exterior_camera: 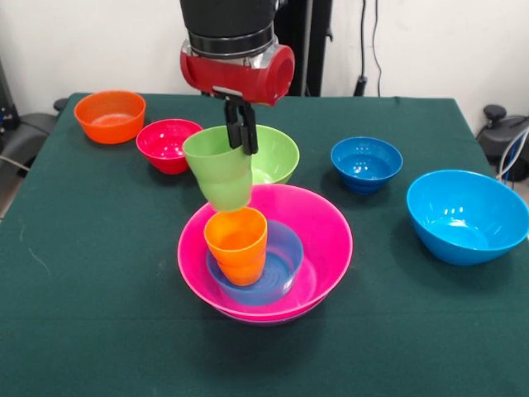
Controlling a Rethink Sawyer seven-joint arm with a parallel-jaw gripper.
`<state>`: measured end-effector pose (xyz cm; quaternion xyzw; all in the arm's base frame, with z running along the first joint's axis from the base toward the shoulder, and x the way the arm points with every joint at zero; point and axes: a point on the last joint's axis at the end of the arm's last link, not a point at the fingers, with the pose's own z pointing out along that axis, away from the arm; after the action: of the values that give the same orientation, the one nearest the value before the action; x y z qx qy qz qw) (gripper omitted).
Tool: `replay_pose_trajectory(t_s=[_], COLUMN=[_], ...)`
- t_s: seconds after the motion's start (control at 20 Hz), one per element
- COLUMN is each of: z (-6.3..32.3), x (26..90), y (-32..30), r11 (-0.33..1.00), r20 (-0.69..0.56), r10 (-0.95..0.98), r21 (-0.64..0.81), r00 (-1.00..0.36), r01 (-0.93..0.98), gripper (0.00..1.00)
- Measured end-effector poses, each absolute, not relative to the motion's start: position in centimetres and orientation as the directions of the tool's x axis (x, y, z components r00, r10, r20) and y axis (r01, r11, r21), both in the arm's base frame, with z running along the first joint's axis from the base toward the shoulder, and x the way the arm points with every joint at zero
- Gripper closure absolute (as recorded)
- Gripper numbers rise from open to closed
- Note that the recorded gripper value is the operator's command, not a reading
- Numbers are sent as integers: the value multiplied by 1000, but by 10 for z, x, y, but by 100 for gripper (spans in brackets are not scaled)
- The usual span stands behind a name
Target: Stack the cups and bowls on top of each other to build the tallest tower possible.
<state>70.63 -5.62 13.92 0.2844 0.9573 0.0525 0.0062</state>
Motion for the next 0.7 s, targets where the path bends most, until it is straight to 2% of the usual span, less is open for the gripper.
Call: replay_pose_trajectory(t_s=[0.7], z=[120], x=[704], y=[-54], r11=[831], r20=[27], r10=[546], r21=[111], r00=[-837], r01=[546], gripper=[100])
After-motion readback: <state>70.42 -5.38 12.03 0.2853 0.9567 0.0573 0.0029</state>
